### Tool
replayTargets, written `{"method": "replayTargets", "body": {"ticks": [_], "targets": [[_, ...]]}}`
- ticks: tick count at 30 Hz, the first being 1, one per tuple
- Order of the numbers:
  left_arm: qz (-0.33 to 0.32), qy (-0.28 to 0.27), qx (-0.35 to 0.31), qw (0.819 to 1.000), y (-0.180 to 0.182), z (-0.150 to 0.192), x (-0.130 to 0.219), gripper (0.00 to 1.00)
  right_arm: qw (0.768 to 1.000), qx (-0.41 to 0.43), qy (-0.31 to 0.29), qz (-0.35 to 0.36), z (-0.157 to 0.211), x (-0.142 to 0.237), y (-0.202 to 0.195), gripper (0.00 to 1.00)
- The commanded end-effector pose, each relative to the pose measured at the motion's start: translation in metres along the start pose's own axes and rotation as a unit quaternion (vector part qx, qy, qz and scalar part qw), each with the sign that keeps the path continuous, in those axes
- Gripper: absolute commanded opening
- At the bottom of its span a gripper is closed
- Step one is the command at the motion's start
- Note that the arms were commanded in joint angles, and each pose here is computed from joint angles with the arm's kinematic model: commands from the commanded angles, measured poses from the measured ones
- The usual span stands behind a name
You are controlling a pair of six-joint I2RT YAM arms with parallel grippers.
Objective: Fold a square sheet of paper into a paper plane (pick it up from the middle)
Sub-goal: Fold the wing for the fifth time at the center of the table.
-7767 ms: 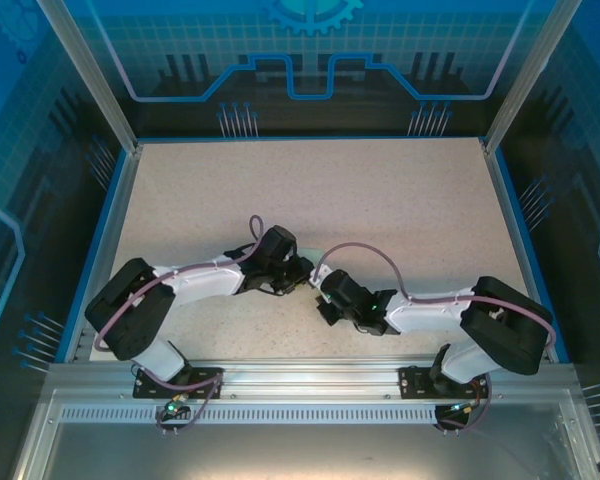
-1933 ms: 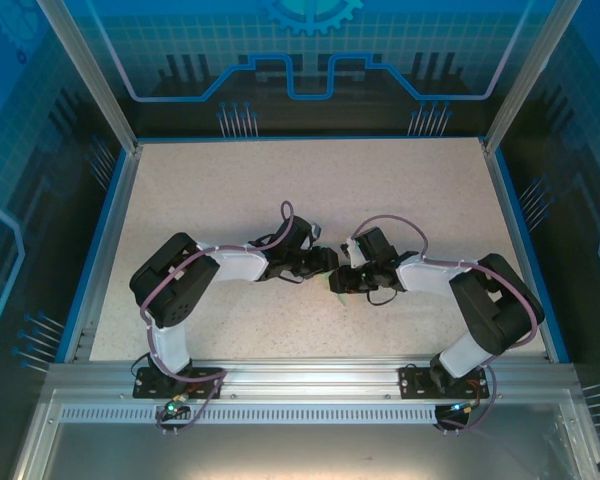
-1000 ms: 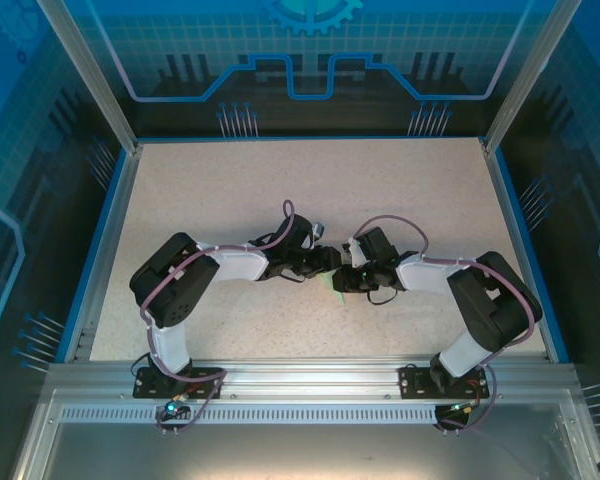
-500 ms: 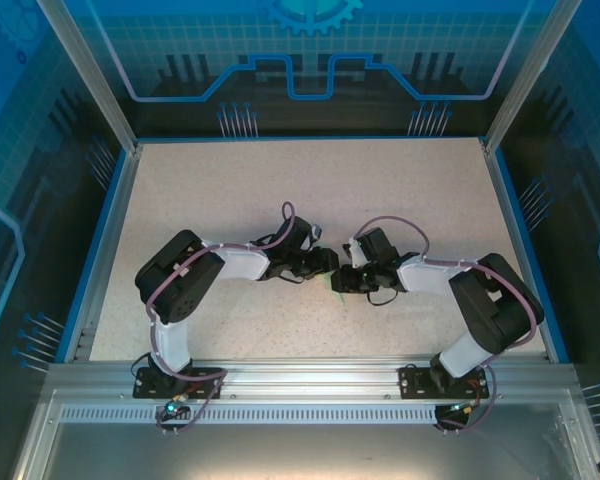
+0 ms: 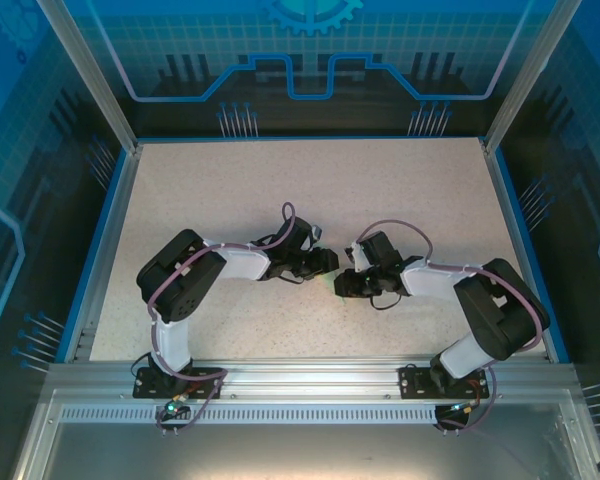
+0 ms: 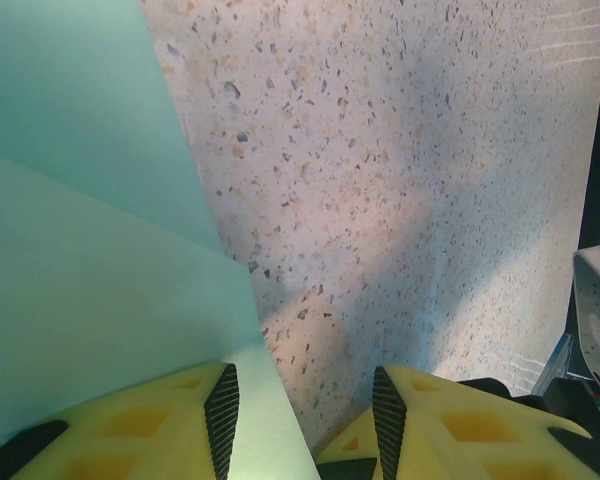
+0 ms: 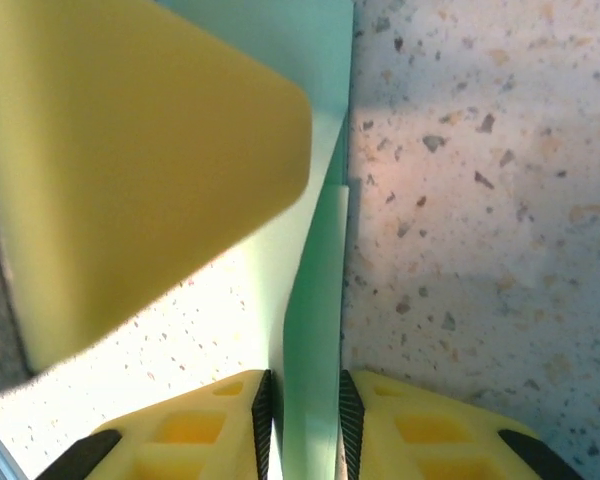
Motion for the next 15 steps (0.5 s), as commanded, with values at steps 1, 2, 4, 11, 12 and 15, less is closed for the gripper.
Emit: {"method": "replayTargets", "body": {"ticks": [1, 2, 4, 11, 12, 15], "targets": [[-0.018, 0.003, 0.001, 1.0, 0.011, -0.001, -0.007, 0.45, 0.999, -0.012, 0.035, 0.028, 0.019, 0.002, -0.009, 0.24], [-0.018, 0.005, 0.002, 1.0, 0.011, -0.001, -0.007, 0.45, 0.999, -0.012, 0.035, 0.028, 0.019, 0.002, -0.01, 0.24], [-0.019, 0.005, 0.002, 1.0, 0.012, -0.001, -0.007, 0.44, 0.999, -0.015, 0.042, 0.029, 0.022, 0.002, -0.011, 0.24], [-0.021, 0.008, 0.005, 1.0, 0.013, -0.001, -0.008, 0.44, 0.996, -0.027, 0.059, 0.061, 0.029, -0.001, -0.018, 0.19], [-0.021, 0.01, 0.005, 1.0, 0.013, 0.0, -0.009, 0.44, 0.996, -0.027, 0.061, 0.063, 0.029, -0.001, -0.018, 0.19], [-0.021, 0.013, 0.006, 1.0, 0.014, 0.0, -0.009, 0.44, 0.995, -0.027, 0.064, 0.071, 0.031, 0.001, -0.017, 0.22]]}}
Point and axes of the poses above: each hand's point on the last joint's axis, 136 mm out from that joint toward the fingers, its own x axis back along the fingers, its own y axis along the line the jaws close on, z = x × y, the point moved 9 cm from there along x, back along the fingers, and after that the axes turned 1 degree about -x, right-handed, at the moved point
